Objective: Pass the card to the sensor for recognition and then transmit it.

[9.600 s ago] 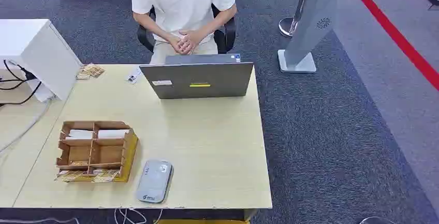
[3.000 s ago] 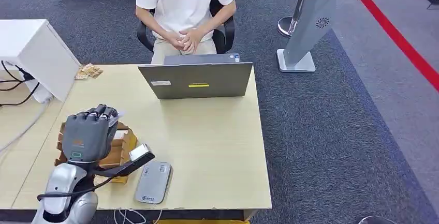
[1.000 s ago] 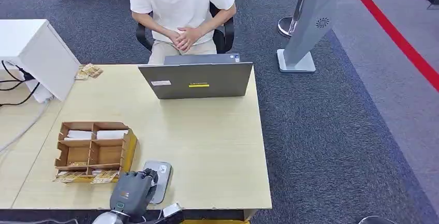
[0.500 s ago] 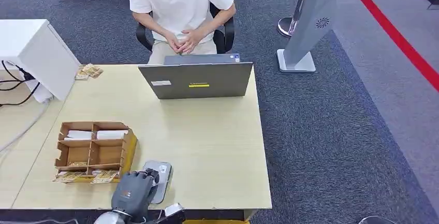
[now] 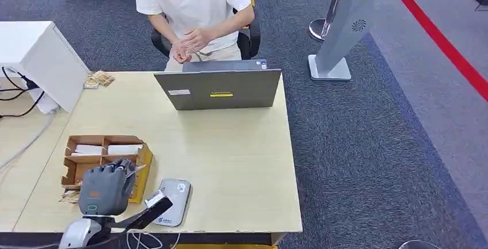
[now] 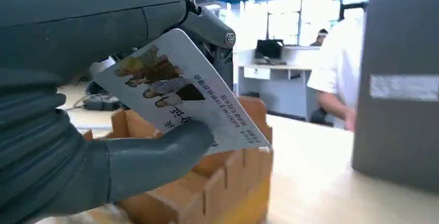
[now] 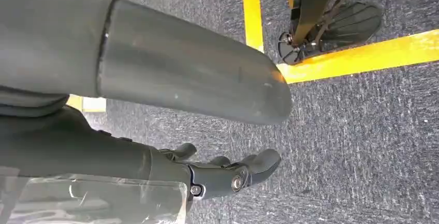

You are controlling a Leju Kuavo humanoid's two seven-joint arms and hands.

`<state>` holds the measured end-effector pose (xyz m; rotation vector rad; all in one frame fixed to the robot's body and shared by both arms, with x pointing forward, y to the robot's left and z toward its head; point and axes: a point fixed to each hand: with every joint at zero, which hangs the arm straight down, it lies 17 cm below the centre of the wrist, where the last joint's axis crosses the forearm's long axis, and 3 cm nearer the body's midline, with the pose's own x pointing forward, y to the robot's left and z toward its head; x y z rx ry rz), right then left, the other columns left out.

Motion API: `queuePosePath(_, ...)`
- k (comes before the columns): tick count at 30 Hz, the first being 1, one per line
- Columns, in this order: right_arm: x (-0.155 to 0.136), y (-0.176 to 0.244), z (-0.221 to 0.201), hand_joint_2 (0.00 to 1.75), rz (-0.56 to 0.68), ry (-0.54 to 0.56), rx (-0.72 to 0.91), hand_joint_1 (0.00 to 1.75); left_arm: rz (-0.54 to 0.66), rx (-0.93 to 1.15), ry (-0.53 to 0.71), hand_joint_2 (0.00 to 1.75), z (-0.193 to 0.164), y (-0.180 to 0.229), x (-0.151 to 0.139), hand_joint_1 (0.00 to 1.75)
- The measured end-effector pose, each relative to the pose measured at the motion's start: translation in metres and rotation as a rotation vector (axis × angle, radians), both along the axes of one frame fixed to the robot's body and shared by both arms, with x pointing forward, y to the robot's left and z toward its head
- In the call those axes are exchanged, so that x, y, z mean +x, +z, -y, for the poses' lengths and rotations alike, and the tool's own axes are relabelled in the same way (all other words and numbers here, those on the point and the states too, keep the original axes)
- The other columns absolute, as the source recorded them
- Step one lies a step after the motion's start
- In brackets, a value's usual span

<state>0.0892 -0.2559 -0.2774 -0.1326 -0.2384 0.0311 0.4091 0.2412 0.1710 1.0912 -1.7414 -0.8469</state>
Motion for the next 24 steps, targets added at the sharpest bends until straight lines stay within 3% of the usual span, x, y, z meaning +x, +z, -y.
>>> queuePosePath(5, -0.001, 0.000, -0.001, 0.00, -0.010, 0.021, -0.003, 0.00, 0.147, 0.033, 0.094, 1.75, -0.043, 0.048, 0.020, 1.75)
queuePosePath(13, -0.001, 0.000, -0.005, 0.00, -0.016, 0.106, -0.002, 0.00, 0.356, 0.165, 0.184, 1.75, -0.076, 0.105, 0.052, 1.75)
queuePosePath(24, -0.004, -0.001, -0.013, 0.00, -0.037, 0.206, 0.002, 0.00, 0.349, 0.321, 0.280, 1.75, -0.112, 0.127, 0.129, 1.75)
